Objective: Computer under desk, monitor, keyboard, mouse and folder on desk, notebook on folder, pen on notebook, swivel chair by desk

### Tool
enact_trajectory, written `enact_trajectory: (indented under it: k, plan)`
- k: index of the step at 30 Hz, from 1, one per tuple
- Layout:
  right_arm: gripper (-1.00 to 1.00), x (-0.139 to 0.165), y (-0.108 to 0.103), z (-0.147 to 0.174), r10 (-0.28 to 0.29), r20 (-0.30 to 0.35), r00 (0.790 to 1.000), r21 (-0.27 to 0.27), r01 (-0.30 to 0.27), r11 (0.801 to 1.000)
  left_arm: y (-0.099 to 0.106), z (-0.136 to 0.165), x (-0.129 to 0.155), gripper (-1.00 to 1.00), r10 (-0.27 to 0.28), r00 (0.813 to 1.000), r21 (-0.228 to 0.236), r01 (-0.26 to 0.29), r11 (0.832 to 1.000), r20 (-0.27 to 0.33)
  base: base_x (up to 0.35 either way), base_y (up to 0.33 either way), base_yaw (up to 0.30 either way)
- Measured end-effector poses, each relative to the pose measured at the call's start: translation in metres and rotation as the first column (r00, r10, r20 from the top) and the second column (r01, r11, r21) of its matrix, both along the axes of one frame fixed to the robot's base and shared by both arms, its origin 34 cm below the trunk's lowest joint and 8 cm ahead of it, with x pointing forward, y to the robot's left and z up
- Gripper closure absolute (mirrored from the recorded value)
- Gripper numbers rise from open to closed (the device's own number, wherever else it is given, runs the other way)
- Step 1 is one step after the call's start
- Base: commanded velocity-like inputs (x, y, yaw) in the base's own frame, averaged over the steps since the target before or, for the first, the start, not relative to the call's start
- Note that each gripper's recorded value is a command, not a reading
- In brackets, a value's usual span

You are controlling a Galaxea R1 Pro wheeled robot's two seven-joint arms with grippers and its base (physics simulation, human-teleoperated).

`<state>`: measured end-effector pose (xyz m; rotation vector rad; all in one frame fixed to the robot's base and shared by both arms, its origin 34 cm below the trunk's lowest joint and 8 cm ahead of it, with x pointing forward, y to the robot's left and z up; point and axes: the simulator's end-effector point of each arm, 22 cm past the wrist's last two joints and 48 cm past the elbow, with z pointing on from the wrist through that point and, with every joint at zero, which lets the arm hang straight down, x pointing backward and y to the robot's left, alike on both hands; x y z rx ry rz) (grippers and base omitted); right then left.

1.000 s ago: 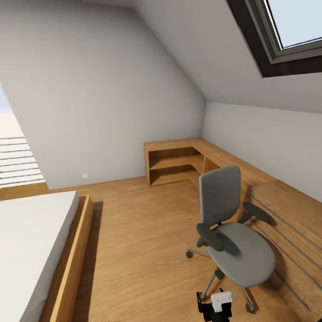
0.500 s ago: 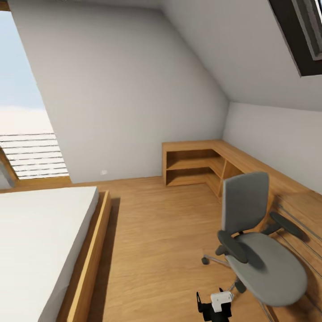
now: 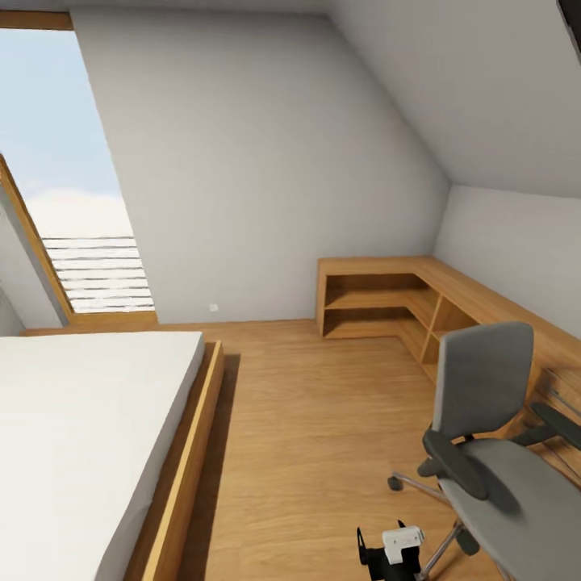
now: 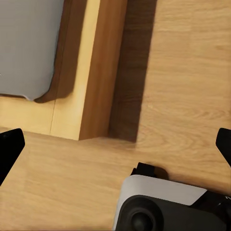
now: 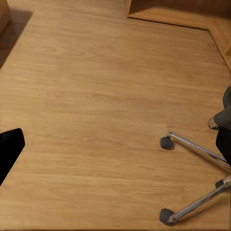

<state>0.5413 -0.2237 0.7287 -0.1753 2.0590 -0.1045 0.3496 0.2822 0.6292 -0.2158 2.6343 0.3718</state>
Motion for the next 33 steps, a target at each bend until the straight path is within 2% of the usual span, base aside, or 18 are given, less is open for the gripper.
enact_trajectory:
  k: [6, 8, 13, 23, 33]
  plan:
    - [-1.0, -0.004, -0.012, -0.004, -0.007, -0.017, 1.0, -0.02, 0.006, 1.0, 0.0, 0.0, 0.0, -1.0, 0.0, 1.0, 0.0, 0.0, 1.0, 0.001, 0.255, 0.0, 0.005]
    - [-1.0, -0.007, -0.015, -0.009, -0.009, -0.04, 0.999, -0.03, 0.008, 1.0, 0.0, 0.0, 0.0, -1.0, 0.0, 1.0, 0.0, 0.0, 1.0, 0.001, 0.315, 0.0, 0.0]
    - [-1.0, -0.011, -0.017, -0.015, -0.01, -0.074, 0.997, -0.041, 0.007, 0.999, 0.0, 0.0, 0.0, -1.0, 0.0, 1.0, 0.0, 0.0, 1.0, 0.001, 0.318, 0.0, 0.0]
    - [-1.0, -0.012, -0.017, -0.017, -0.013, -0.086, 0.996, -0.043, 0.01, 0.999, 0.0, 0.0, 0.0, -1.0, 0.0, 1.0, 0.0, 0.0, 1.0, 0.001, 0.321, 0.0, 0.0]
    - [-1.0, -0.031, -0.019, -0.028, -0.016, -0.124, 0.992, -0.049, 0.01, 0.999, 0.0, 0.0, 0.0, -1.0, 0.001, 1.0, 0.0, -0.001, 1.0, 0.0, 0.321, 0.0, 0.0]
